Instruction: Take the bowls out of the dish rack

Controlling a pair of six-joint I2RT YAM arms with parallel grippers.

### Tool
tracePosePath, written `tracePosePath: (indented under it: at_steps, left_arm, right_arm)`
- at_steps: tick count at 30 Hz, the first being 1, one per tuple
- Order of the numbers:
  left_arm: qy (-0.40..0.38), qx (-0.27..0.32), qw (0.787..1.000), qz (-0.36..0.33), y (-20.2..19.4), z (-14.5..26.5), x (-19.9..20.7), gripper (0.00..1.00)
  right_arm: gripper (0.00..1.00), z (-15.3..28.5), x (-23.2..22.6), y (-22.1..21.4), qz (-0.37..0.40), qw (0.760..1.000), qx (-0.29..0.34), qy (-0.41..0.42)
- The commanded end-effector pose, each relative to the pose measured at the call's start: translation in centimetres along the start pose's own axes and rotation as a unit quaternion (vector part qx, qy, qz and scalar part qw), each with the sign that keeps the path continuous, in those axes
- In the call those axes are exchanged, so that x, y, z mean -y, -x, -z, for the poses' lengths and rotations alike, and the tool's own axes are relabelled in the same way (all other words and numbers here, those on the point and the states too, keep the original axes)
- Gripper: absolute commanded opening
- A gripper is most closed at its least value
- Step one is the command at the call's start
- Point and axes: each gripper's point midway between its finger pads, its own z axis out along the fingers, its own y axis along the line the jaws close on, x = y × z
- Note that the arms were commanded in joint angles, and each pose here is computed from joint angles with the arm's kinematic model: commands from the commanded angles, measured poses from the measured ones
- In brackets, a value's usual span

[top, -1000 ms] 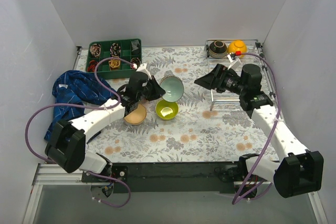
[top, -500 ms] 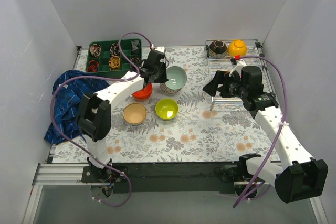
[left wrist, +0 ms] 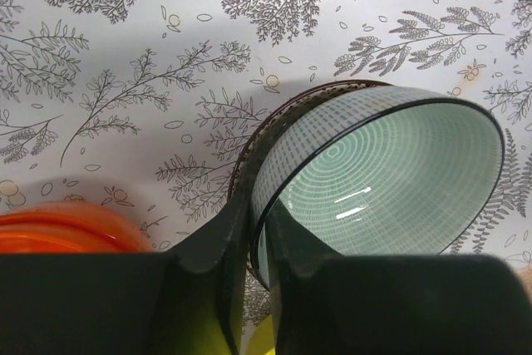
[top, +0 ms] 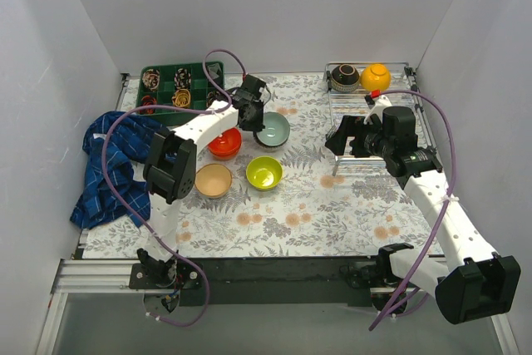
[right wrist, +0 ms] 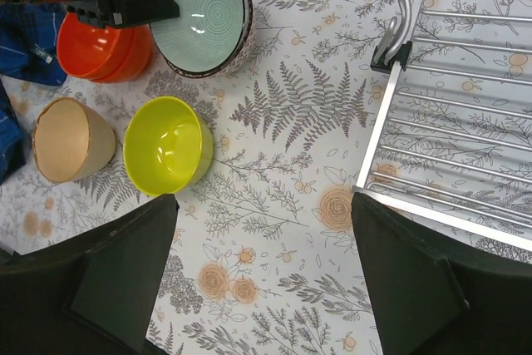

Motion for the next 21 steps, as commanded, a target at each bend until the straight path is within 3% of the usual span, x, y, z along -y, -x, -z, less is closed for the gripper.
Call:
tracePosePath:
  at_steps: [1,2,3,9,11,13,21]
  left_arm:
    - [-0.025,0.020,0.999,0.002,2.2,2.2,0.9,0.20]
    - [-0.028,0.018,0.999,0.002,2.1,2.3,1.1,0.25]
    - [-0.029,0.018,0.999,0.002,2.1,2.4,1.1,0.36]
    - [-0.039,0.026,0.999,0.006,3.0,4.3,1.2,0.56]
    - [-0.044,0.028,0.999,0.015,3.2,5.1,1.4,0.57]
    - [-0.045,0.028,0.998,0.021,3.3,5.5,1.3,0.64]
    - [-0.077,0.061,0.994,0.057,5.2,9.4,1.8,0.70]
  right_arm:
    - [0.93,0.8,-0.2,1.9,0.020,0.999,0.028,-0.005]
    - [0.93,0.7,-0.2,1.9,0.020,0.999,0.027,-0.005]
    - [0.93,0.6,-0.2,1.9,0.020,0.999,0.027,-0.005]
    - [0.93,0.4,-0.1,2.5,0.026,0.999,0.029,-0.010]
    - [0.93,0.3,0.2,2.7,0.029,0.999,0.030,-0.016]
    - [0.93,0.3,0.2,2.9,0.033,0.999,0.031,-0.018]
    - [0.94,0.2,1.4,3.9,0.048,0.997,0.032,-0.054]
